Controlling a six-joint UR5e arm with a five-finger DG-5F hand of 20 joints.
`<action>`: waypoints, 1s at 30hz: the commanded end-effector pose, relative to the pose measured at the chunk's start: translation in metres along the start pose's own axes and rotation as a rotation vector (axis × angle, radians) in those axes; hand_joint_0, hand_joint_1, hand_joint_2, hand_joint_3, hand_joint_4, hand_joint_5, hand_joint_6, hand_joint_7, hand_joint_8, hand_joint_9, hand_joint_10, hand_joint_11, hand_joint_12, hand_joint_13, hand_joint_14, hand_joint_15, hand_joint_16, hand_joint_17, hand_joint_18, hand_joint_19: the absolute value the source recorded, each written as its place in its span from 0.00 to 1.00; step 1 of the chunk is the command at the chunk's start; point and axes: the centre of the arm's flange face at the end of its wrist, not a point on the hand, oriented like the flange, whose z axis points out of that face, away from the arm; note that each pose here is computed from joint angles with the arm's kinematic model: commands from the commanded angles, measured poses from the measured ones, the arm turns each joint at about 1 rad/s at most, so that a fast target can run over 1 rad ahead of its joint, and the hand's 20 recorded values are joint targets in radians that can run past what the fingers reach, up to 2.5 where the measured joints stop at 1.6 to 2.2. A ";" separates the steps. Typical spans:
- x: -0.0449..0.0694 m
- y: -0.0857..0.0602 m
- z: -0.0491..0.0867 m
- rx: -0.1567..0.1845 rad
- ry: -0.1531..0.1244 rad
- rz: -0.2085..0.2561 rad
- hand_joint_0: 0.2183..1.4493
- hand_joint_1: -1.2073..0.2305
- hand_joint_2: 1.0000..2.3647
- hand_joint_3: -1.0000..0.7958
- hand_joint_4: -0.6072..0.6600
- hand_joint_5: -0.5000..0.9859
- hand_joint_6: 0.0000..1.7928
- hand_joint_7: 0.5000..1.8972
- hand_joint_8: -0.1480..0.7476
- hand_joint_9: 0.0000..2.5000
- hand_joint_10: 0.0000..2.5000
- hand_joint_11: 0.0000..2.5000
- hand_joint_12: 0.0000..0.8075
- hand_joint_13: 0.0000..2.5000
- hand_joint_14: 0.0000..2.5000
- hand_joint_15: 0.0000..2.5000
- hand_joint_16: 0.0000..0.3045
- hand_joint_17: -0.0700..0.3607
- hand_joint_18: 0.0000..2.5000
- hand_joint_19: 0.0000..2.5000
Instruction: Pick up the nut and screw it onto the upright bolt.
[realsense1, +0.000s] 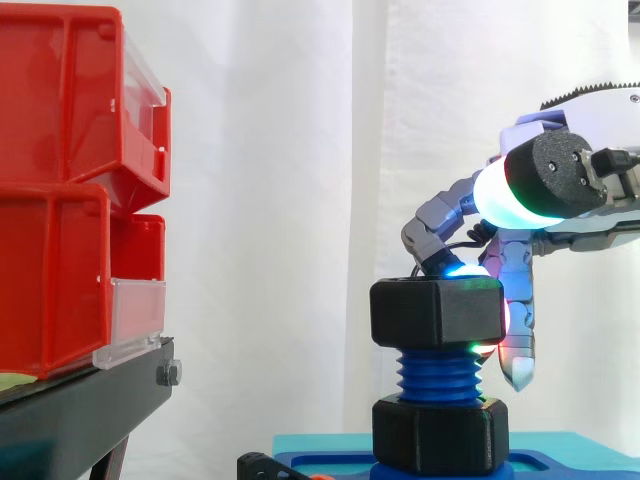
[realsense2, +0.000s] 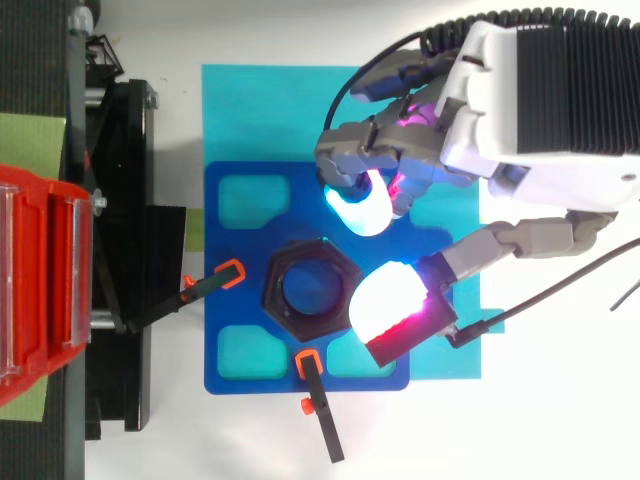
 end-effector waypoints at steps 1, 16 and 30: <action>-0.006 -0.003 0.000 0.000 -0.010 0.002 0.23 0.64 0.00 0.28 0.69 0.31 0.28 0.46 0.52 0.52 0.00 0.02 0.43 0.37 0.00 0.00 0.18 0.44 0.30 0.00; -0.047 -0.016 0.013 -0.138 -0.117 -0.031 0.20 0.65 0.00 0.28 0.62 0.23 0.28 0.06 0.45 0.24 0.00 0.00 0.47 0.20 0.00 0.00 0.25 0.55 0.13 0.00; -0.023 0.002 0.021 -0.156 -0.087 -0.019 0.18 0.70 0.00 0.28 0.59 0.22 0.28 0.06 0.42 0.13 0.00 0.00 0.48 0.08 0.00 0.00 0.25 0.57 0.00 0.00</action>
